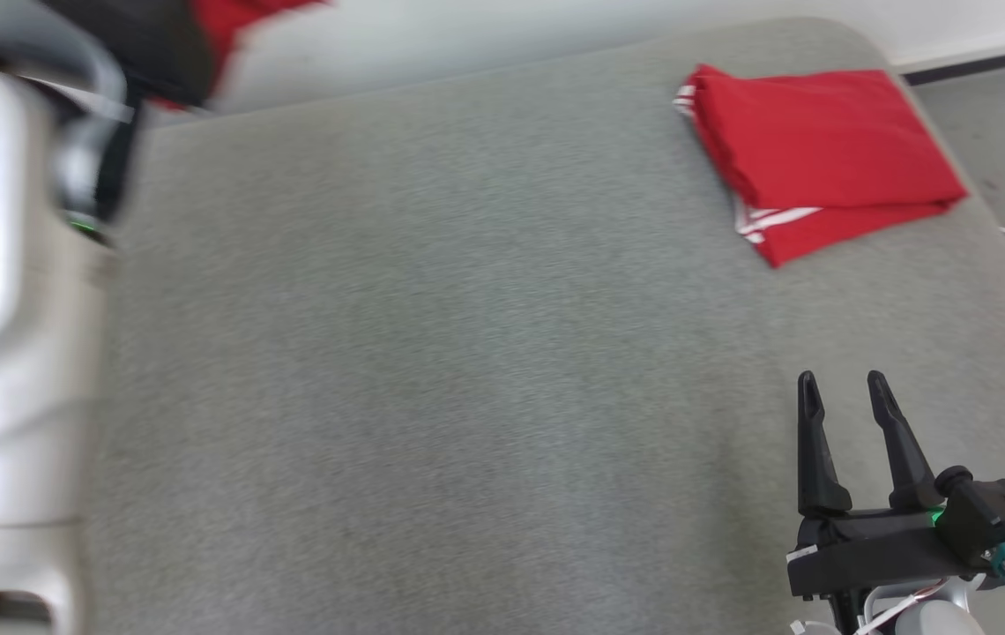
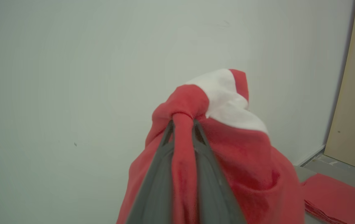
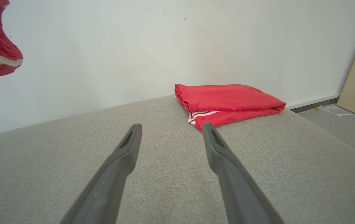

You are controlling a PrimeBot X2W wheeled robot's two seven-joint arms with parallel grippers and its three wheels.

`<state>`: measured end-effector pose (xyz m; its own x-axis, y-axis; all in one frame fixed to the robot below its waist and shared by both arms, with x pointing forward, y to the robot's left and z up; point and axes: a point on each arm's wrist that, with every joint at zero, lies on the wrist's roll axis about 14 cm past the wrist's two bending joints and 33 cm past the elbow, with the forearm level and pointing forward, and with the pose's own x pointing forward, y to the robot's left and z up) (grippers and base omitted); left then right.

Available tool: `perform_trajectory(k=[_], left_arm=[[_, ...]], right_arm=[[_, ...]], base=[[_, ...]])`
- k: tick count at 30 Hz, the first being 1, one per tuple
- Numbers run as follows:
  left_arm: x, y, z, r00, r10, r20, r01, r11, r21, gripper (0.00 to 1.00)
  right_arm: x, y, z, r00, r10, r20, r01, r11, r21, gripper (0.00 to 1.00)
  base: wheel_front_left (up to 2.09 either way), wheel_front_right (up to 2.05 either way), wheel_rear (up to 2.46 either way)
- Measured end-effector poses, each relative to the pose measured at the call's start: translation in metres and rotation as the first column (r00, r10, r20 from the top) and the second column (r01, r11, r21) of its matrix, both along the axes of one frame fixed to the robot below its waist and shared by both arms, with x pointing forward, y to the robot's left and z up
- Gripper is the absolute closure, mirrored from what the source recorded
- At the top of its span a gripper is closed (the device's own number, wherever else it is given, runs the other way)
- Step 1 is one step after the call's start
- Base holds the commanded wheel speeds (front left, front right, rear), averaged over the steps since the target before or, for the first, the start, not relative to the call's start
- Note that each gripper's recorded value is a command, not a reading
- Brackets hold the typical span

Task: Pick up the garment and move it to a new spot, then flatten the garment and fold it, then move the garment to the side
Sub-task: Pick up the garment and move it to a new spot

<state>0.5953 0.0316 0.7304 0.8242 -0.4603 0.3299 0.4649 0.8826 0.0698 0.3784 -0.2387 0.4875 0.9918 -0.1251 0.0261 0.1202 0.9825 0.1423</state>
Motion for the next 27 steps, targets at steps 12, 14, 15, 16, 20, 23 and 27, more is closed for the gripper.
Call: perform_trajectory(k=[12,14,15,16,20,23,27], left_arm=[[-0.055,-0.122,-0.099,0.935,-0.284,-0.21,0.281,0.959,-0.048,1.0],[-0.061,-0.121,-0.127,0.924,-0.274,-0.268,0.265,0.962,-0.07,1.0],[-0.066,-0.12,-0.14,0.917,-0.27,-0.293,0.263,0.963,-0.065,1.0],[-0.071,-0.119,-0.156,0.909,-0.263,-0.324,0.258,0.964,-0.058,1.0],[-0.094,-0.112,-0.212,0.871,-0.235,-0.431,0.24,0.97,-0.044,1.0],[-0.112,-0.106,-0.24,0.845,-0.224,-0.486,0.235,0.971,-0.038,0.0],[-0.122,-0.099,-0.244,0.857,-0.217,-0.468,0.215,0.975,-0.057,0.0]], right_arm=[[-0.028,-0.024,0.007,0.996,-0.087,0.009,0.087,0.996,0.004,0.0],[-0.029,-0.024,0.007,0.996,-0.088,0.01,0.088,0.996,0.006,0.0],[-0.029,-0.024,0.007,0.996,-0.086,0.01,0.086,0.996,0.006,0.0],[-0.029,-0.023,0.007,0.996,-0.084,0.01,0.084,0.996,0.007,0.0],[-0.027,-0.019,0.007,0.998,-0.07,0.01,0.07,0.998,0.01,0.0],[-0.025,-0.015,0.006,0.998,-0.058,0.009,0.058,0.998,0.013,0.0],[-0.022,-0.009,0.004,0.999,-0.038,0.006,0.038,0.999,0.012,0.0]], base=[[0.0,0.0,0.0],[0.0,0.0,0.0],[0.0,0.0,0.0],[0.0,0.0,0.0],[0.0,0.0,0.0],[0.0,0.0,0.0],[0.0,0.0,0.0]])
